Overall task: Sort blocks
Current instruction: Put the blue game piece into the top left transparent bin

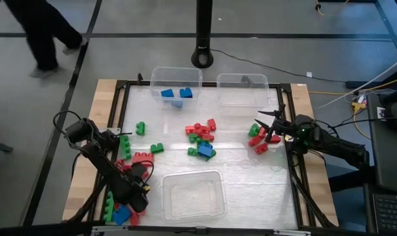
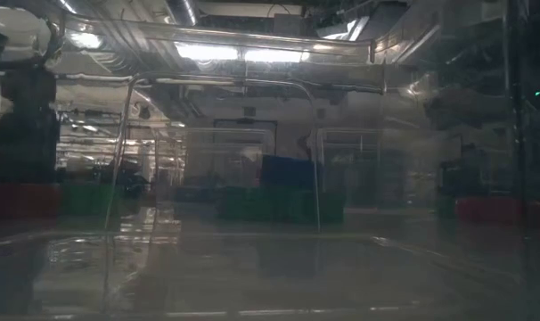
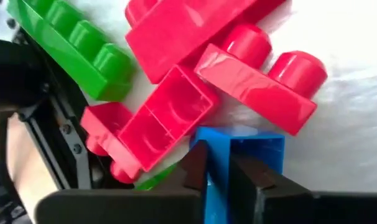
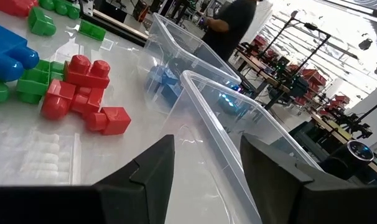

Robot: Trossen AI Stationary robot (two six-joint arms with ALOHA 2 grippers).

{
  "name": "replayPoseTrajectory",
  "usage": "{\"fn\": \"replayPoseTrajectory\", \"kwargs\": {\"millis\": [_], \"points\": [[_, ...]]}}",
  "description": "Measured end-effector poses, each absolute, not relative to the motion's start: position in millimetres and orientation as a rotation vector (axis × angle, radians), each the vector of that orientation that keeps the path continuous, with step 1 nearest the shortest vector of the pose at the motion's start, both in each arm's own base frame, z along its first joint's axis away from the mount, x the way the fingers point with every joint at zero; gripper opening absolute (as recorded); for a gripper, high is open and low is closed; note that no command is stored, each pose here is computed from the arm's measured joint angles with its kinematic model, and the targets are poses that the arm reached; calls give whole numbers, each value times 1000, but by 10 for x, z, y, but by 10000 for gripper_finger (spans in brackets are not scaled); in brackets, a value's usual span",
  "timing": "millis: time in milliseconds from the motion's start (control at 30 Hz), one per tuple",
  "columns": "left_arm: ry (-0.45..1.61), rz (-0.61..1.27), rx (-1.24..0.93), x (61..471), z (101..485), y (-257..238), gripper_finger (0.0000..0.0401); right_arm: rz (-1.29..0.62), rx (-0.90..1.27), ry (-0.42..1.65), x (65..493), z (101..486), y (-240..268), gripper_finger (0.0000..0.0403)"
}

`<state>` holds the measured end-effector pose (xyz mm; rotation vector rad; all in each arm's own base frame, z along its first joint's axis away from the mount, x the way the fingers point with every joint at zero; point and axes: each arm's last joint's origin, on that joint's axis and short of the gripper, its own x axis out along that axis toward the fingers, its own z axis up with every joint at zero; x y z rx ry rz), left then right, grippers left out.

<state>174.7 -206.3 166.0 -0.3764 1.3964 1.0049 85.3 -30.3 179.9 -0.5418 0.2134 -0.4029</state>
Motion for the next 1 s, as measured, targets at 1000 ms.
{"fn": "replayPoseTrajectory", "kwargs": {"millis": [1000], "points": [[822,799,-481,1714,2825,-1150,3,-400,-533,198,854,1810,-301,186]]}}
